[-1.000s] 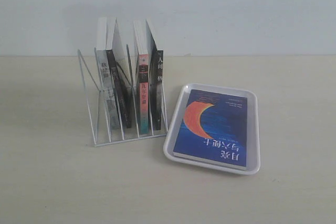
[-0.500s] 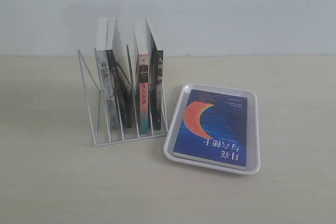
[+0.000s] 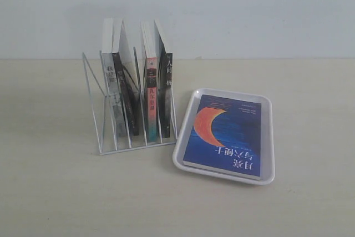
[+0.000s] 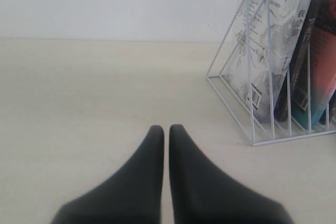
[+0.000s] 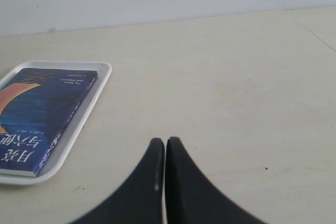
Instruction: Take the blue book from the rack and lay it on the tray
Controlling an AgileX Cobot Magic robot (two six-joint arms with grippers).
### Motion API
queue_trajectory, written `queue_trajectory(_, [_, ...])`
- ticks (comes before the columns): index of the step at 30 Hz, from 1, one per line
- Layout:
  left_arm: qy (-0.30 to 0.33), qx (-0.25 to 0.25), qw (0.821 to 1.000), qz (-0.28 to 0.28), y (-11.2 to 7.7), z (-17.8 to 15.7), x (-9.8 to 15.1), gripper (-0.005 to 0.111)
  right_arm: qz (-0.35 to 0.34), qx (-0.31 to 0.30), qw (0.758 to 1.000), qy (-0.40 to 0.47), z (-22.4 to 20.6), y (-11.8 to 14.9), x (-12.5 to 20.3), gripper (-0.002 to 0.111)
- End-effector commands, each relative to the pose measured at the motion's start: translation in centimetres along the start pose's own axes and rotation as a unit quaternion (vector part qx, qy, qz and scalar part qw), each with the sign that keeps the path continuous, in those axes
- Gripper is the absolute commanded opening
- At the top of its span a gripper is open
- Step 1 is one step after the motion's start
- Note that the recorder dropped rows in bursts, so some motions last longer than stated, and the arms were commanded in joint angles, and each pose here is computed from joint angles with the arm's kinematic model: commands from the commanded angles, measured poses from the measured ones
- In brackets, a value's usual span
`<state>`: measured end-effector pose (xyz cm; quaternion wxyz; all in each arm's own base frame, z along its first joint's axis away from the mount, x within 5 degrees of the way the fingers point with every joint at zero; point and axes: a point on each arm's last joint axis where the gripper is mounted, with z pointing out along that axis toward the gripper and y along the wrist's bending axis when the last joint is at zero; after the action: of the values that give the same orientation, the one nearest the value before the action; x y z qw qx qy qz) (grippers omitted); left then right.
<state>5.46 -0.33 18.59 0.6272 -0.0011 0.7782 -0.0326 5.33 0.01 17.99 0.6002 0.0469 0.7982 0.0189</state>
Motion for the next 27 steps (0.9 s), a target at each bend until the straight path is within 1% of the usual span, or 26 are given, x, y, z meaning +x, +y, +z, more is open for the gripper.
queue_trajectory(1, [-0.004,0.0,1.0,-0.002,0.0,-0.03,-0.09,0.004,-0.008,-0.016,1.0,-0.008,-0.04,0.18,-0.15,0.001])
queue_trajectory(8, [-0.004,0.0,1.0,-0.002,0.0,-0.03,-0.09,0.004,-0.007,-0.028,1.0,-0.007,-0.05,0.31,-0.14,0.001])
queue_trajectory(27, [-0.004,0.0,1.0,-0.002,0.0,-0.03,-0.09,0.004,-0.007,-0.028,1.0,-0.007,-0.05,0.31,-0.14,0.001])
